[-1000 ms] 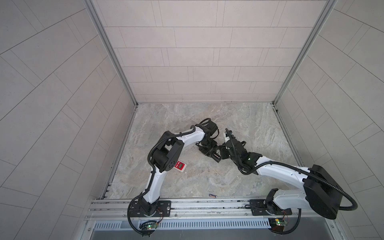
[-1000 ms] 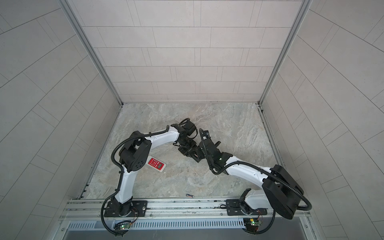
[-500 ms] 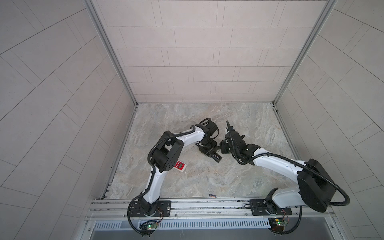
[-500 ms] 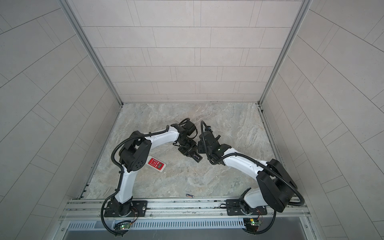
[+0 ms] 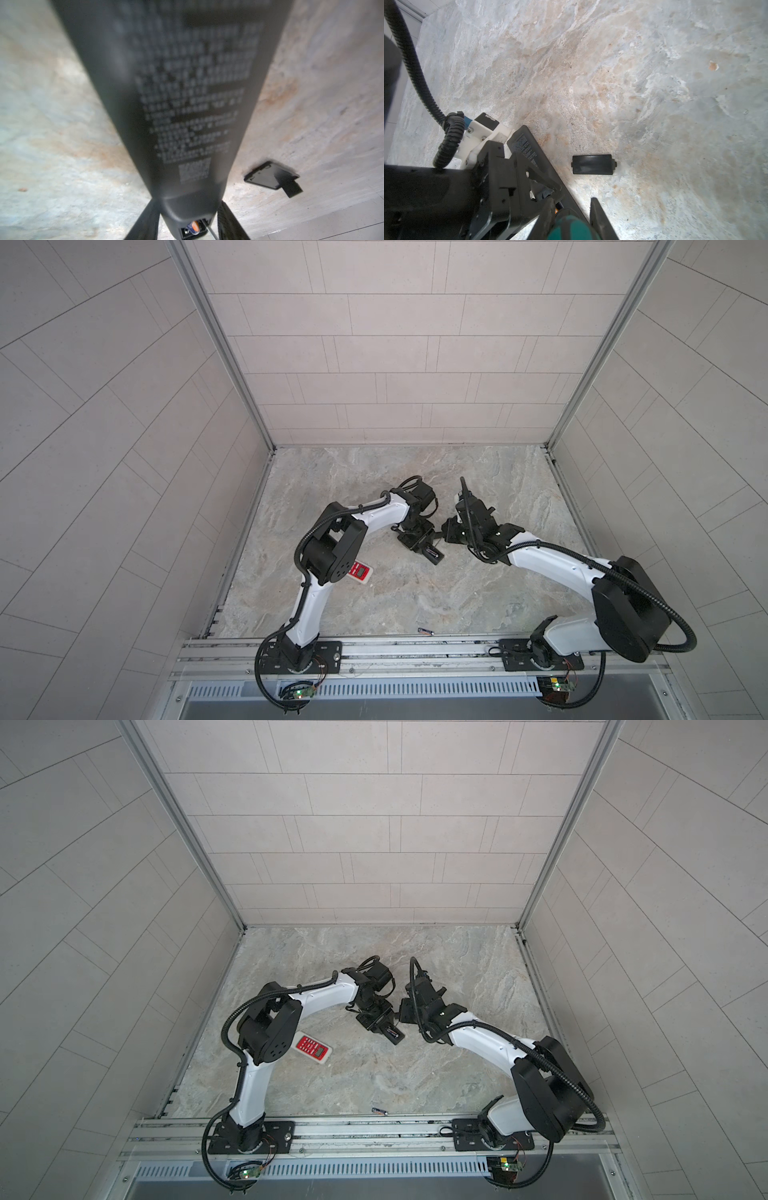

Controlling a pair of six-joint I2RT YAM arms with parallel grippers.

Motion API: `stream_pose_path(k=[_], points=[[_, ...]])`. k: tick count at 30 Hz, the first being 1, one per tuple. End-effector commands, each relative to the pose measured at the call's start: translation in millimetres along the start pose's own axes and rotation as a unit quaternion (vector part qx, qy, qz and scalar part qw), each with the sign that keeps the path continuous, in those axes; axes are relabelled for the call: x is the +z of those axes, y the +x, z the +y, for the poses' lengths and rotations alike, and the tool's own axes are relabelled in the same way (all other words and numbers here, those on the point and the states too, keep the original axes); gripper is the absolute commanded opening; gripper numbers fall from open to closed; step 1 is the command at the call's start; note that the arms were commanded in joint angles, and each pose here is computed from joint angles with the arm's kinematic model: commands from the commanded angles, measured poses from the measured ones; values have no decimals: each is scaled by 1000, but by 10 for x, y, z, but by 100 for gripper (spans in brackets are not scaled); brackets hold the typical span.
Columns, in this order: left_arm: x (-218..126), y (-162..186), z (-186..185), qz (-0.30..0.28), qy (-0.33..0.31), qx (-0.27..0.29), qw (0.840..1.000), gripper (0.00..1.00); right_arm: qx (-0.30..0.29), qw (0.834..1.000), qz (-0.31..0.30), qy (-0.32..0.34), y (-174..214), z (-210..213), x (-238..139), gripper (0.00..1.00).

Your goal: Unload the batteries from the remote control

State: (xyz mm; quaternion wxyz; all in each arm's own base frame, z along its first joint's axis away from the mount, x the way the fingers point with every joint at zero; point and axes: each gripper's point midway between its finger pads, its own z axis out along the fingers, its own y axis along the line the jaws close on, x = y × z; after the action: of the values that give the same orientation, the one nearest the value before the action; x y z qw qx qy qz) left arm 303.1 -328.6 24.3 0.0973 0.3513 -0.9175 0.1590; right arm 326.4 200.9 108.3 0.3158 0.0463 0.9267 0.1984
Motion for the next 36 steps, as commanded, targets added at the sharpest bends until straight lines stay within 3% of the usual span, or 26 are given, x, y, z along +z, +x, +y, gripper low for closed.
stream_pose_path(k=[1, 12, 18, 20, 22, 26, 32, 36], points=[[-215, -147, -199, -48, 47, 16, 998, 40, 12, 999, 38, 0, 163, -37, -24, 0], [-233, -235, -231, -58, 54, 37, 996, 41, -9, 999, 32, 26, 46, -55, 14, 0], [-266, -251, -169, -62, 27, 54, 996, 61, -23, 998, 43, 29, 75, -44, 79, 0], [-381, -291, -155, -81, 6, 66, 995, 81, -26, 999, 36, 26, 65, -15, 63, 0], [-495, -330, -154, -101, -12, 74, 992, 93, -26, 999, 26, 22, 37, 9, 33, 0], [-553, -382, -271, -117, -1, 94, 989, 97, -24, 1000, -1, 17, -42, 24, -70, 0], [-388, -411, -297, -61, 15, 96, 993, 100, -28, 999, -28, 14, -119, 4, -224, 0], [-401, -410, -367, -63, 21, 113, 991, 100, -32, 999, -25, 19, -89, -25, -238, 0]])
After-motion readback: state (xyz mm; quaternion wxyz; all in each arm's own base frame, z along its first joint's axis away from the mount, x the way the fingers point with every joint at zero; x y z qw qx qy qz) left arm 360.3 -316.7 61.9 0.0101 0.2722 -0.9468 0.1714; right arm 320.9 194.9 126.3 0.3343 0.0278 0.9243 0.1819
